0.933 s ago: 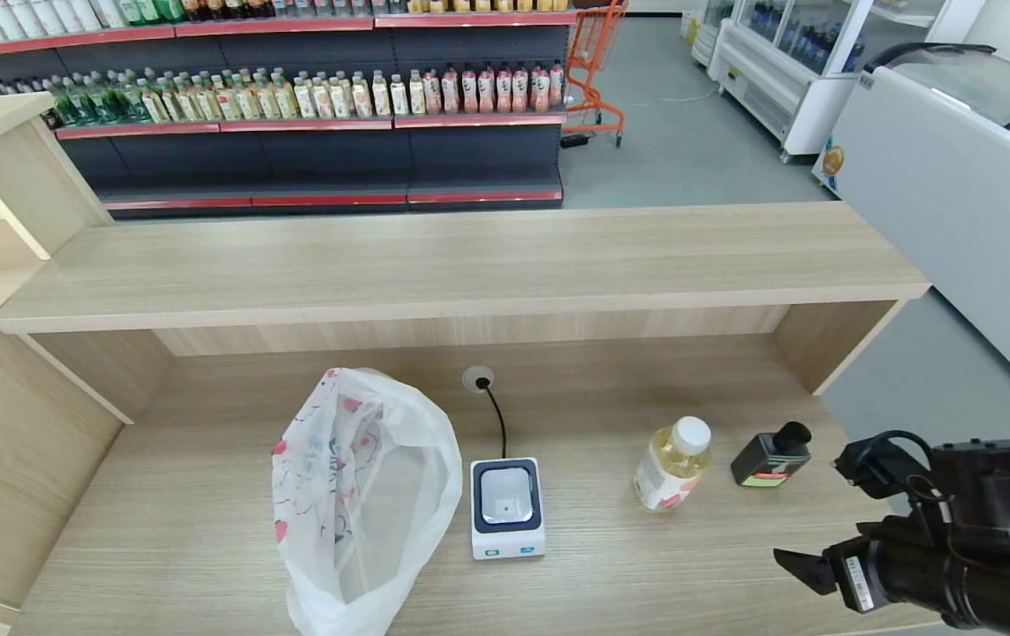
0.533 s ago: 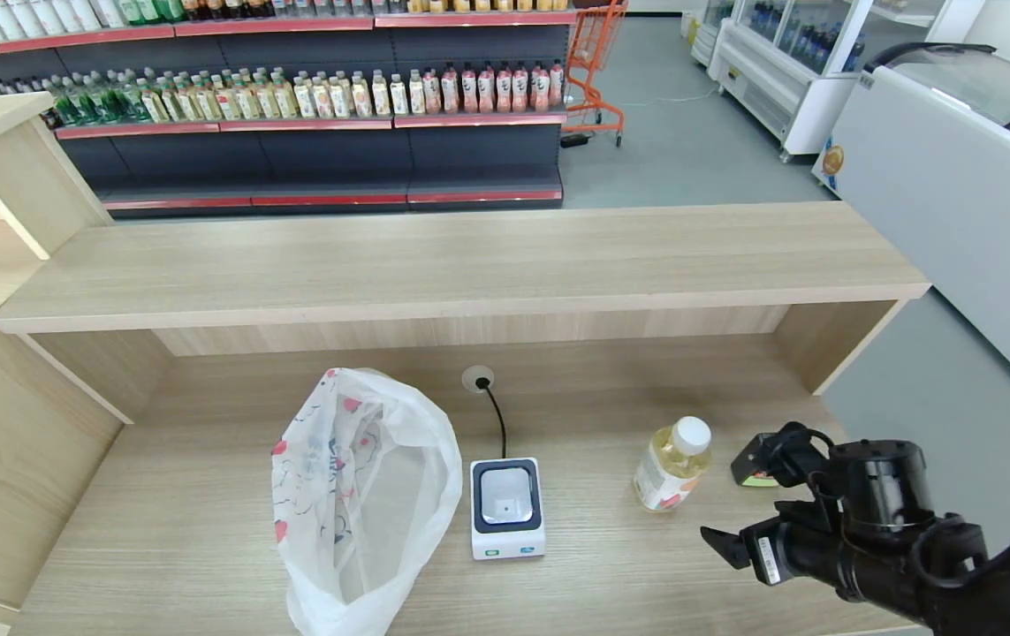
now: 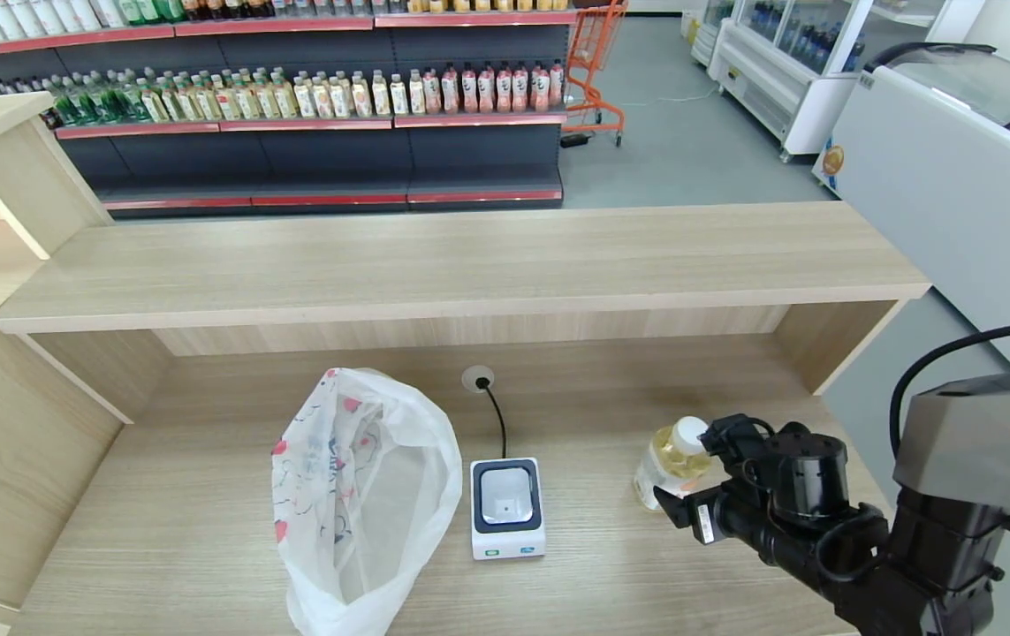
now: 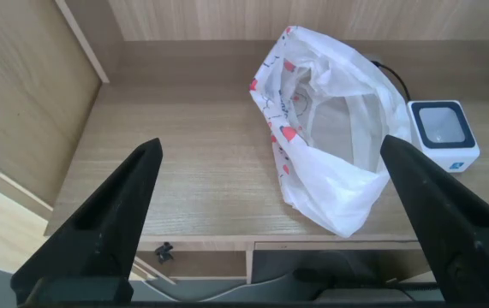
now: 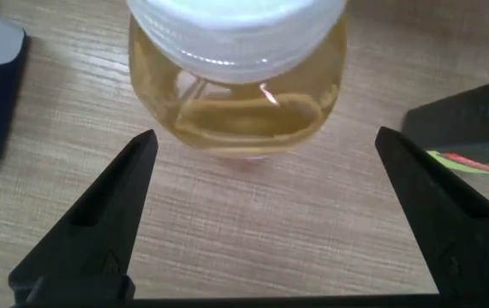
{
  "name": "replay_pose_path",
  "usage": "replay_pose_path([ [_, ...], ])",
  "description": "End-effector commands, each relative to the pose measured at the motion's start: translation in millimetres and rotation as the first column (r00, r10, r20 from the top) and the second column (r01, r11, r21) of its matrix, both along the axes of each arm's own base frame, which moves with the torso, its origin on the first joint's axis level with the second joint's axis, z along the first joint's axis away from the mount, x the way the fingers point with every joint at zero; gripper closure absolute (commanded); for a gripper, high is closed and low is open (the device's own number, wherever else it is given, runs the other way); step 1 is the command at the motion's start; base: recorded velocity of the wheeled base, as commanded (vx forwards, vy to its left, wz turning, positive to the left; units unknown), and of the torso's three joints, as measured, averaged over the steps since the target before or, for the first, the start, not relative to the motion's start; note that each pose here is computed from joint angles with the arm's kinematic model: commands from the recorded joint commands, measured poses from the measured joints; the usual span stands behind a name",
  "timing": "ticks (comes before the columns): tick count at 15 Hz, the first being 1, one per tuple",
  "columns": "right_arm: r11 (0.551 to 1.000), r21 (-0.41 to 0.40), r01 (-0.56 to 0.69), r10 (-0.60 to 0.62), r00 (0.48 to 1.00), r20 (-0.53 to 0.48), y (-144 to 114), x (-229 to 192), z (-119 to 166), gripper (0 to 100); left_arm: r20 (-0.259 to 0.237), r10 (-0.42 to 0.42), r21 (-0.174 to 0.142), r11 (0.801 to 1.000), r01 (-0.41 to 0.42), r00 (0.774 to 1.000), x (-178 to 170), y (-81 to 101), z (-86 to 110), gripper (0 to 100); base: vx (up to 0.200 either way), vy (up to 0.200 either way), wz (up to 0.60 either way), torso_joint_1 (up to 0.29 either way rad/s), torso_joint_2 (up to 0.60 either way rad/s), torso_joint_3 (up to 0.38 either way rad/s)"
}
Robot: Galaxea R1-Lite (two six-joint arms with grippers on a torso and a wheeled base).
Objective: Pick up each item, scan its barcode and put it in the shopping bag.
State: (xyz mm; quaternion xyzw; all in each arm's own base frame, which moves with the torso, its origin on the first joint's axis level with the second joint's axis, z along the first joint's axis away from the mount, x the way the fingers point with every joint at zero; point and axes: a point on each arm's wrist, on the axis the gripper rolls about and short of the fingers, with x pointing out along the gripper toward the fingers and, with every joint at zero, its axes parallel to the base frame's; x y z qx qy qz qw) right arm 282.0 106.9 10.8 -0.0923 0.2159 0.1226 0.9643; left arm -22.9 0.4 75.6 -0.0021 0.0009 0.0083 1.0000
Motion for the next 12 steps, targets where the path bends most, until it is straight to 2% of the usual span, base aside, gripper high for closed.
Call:
replay_pose_path([
  [1,1.000,-0.003,-0.017,0.017,1.000,-0.008,6,2,-10,0,0.000,0.000,0.000,1.000,0.000,1.000,0,0.0,0.0,0,0.000,0.000,0.00,0.000,0.00,0.000],
  [6,0.999,0.018,-0.046,0.045,0.996,0.073,22,17,-15,0,0.000,0.000,0.000,1.000,0.000,1.000,0,0.0,0.0,0,0.000,0.000,0.00,0.000,0.00,0.000],
  [12,0.998,-0.007,-0.056,0.056,0.989,0.139,28,30,-26,0,0.000,0.000,0.000,1.000,0.000,1.000,0,0.0,0.0,0,0.000,0.000,0.00,0.000,0.00,0.000],
])
